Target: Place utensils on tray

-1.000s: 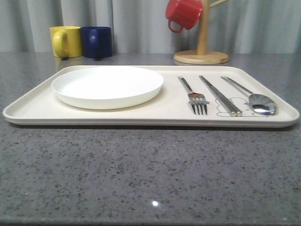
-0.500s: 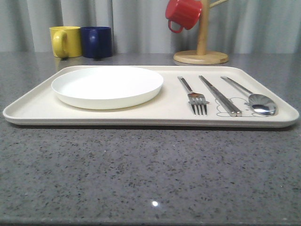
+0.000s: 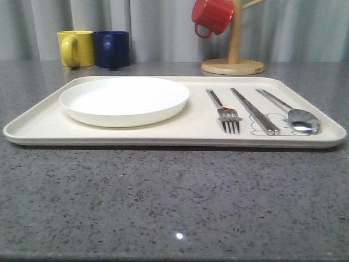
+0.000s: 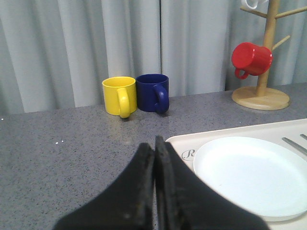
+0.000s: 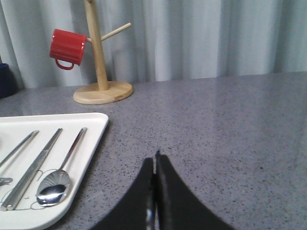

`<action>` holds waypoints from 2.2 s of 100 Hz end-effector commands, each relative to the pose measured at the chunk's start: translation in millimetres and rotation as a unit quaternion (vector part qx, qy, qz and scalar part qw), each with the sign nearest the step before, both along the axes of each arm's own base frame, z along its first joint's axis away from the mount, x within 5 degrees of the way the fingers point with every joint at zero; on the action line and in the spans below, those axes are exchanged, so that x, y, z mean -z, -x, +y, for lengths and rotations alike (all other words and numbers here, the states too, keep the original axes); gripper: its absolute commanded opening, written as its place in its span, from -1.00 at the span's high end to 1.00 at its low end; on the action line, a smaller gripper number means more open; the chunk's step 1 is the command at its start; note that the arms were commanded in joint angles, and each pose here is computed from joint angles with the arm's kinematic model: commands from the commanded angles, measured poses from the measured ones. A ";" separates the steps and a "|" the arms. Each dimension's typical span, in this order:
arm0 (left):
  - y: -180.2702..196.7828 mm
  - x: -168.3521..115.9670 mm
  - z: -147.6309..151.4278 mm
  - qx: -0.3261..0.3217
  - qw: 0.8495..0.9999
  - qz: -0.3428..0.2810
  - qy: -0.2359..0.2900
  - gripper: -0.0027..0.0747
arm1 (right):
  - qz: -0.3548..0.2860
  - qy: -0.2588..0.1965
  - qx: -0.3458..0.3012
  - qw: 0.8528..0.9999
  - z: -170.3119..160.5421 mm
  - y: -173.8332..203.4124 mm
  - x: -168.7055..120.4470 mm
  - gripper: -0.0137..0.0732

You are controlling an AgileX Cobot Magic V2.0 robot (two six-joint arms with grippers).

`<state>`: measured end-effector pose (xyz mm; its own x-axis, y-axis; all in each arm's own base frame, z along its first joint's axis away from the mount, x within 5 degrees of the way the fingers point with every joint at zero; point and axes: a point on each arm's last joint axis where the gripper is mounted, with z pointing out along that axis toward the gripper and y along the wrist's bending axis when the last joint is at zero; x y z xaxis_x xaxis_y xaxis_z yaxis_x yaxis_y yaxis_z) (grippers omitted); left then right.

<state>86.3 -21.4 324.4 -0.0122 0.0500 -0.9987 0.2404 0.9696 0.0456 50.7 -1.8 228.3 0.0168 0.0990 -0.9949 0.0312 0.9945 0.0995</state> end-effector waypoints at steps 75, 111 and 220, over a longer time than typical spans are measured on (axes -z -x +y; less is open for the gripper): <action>0.1 -15.3 1.6 -0.008 0.999 -0.046 0.021 0.98 | -0.092 -0.002 0.008 0.996 -0.8 -1.8 8.7 0.84; 0.1 -15.3 1.6 -0.008 0.999 -0.046 0.021 0.98 | -0.092 -0.002 0.008 0.996 -0.8 -1.8 8.7 0.84; -5.3 7.3 3.7 -0.027 0.997 -0.074 -0.014 0.98 | -0.092 -0.002 0.008 0.996 -0.8 -1.8 8.7 0.84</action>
